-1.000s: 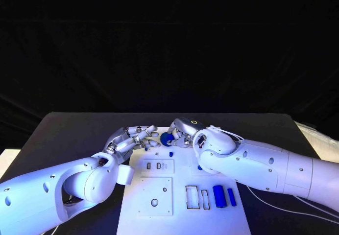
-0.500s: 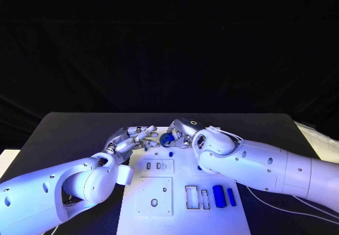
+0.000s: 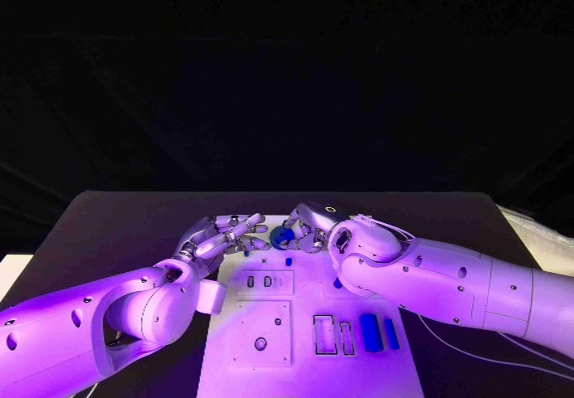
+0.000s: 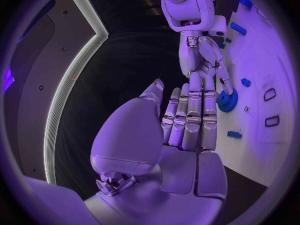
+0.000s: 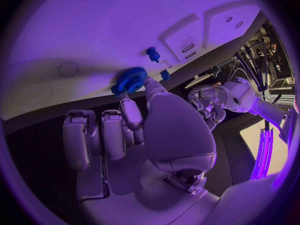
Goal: Assemble the parts on the task board
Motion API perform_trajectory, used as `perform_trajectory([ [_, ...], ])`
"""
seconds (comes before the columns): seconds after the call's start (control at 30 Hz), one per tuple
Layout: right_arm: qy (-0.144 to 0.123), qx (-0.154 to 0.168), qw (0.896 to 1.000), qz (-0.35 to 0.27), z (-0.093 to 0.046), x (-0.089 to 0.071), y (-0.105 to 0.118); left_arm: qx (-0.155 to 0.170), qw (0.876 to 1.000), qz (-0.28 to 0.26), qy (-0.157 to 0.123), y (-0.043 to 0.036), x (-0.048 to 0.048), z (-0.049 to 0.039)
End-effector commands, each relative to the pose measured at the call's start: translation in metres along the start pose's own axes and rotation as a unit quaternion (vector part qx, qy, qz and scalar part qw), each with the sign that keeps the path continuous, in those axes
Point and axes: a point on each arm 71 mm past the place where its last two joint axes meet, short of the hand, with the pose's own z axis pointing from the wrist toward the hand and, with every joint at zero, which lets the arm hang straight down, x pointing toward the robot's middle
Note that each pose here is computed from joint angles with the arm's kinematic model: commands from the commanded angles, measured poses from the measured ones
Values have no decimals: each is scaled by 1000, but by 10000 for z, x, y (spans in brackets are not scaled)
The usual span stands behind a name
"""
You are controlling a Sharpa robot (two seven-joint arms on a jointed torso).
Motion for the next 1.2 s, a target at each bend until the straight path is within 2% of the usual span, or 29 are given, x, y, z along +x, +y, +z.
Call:
perform_trajectory([
  [0.03,32,6,999,13,19,56,7,2,1000,-5,10,-7,29,4],
  [0.33,38,22,999,21,63,79,-20,0,1000,-4,9,-4,27,8],
  [0.6,10,16,1000,16,65,38,-22,0,1000,-4,9,-1,22,11],
  [0.7,-11,7,1000,17,47,6,-13,0,1000,-4,9,-1,21,11],
  [0.77,-42,-8,999,24,2,-50,-12,0,1000,-4,8,0,16,12],
  [0.93,-71,-32,996,41,-136,-157,-82,1,1000,-3,5,-1,-8,12],
  [1.07,-69,-43,994,68,-290,-290,-232,2,1000,-2,3,-4,-32,10],
  [1.2,-48,-41,993,96,-474,-457,-496,3,1000,-1,1,-5,-53,10],
])
